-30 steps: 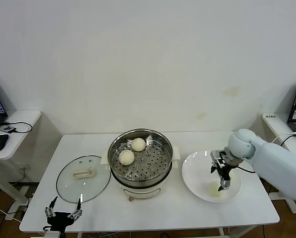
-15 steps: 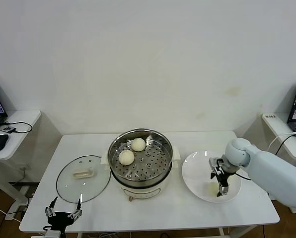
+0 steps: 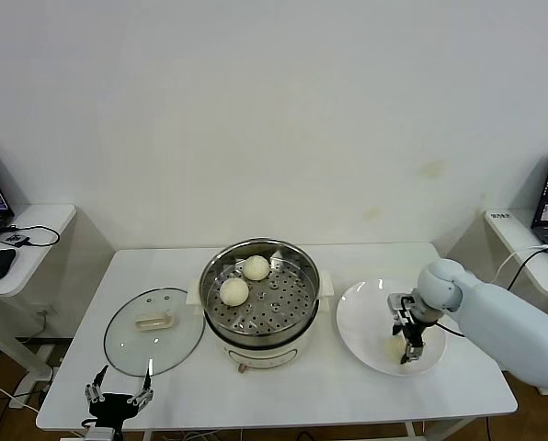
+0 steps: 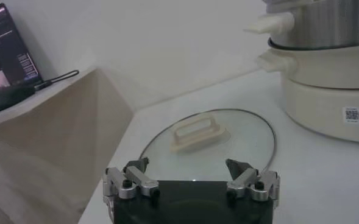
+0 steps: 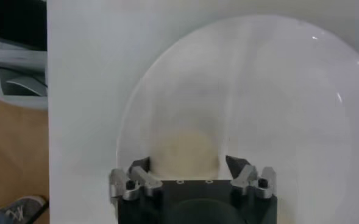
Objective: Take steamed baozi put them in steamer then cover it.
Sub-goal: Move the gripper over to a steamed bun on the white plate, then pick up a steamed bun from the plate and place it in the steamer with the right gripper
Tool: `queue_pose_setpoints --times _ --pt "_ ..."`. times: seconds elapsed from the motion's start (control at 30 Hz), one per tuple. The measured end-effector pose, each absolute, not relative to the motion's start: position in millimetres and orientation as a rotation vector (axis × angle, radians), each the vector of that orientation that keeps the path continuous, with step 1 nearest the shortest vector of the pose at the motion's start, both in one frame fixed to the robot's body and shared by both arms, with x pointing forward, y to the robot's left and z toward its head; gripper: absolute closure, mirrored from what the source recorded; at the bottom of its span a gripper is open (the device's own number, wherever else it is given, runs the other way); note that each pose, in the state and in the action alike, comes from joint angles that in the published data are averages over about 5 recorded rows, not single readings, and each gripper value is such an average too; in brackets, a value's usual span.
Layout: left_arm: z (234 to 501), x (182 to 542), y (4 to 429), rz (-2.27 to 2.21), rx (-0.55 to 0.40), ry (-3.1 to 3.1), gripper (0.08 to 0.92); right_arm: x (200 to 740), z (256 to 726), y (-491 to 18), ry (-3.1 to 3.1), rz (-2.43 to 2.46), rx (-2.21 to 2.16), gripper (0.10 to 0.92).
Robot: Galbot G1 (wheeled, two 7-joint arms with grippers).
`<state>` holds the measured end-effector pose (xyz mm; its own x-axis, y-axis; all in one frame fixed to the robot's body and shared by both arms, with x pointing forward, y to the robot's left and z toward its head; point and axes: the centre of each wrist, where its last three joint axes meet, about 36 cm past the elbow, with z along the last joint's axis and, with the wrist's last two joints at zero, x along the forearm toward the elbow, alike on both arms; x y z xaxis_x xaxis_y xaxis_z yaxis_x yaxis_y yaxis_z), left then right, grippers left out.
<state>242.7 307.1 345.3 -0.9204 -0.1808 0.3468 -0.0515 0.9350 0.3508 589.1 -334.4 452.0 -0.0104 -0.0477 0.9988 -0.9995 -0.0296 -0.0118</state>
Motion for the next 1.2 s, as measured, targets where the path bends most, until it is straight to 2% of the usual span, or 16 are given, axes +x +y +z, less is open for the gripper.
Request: queue_pose_setpoints --times 0.17,0.33,0.6,0.93,1.2 --pt "344.4 243.3 306.0 -0.475 0.168 -2.712 0.177 589.1 456.1 -340.3 -1.244 1.212 1.251 0.446" --pt "344.7 245.3 304.5 -0.472 0.164 -2.718 0.177 591.1 473.3 -346.0 -1.262 1.218 1.242 0.461" --pt "346.9 250.1 304.4 -0.482 0.171 -2.733 0.177 610.1 544.1 -329.9 -1.320 1.287 1.273 0.462" --pt "354.9 252.1 304.6 -0.534 0.217 -2.765 0.177 656.1 669.7 -235.9 -1.386 1.449 1.461 0.462" --pt "360.7 248.7 309.7 -0.588 0.258 -2.774 0.177 686.6 726.2 -138.8 -1.305 1.630 1.703 0.462"
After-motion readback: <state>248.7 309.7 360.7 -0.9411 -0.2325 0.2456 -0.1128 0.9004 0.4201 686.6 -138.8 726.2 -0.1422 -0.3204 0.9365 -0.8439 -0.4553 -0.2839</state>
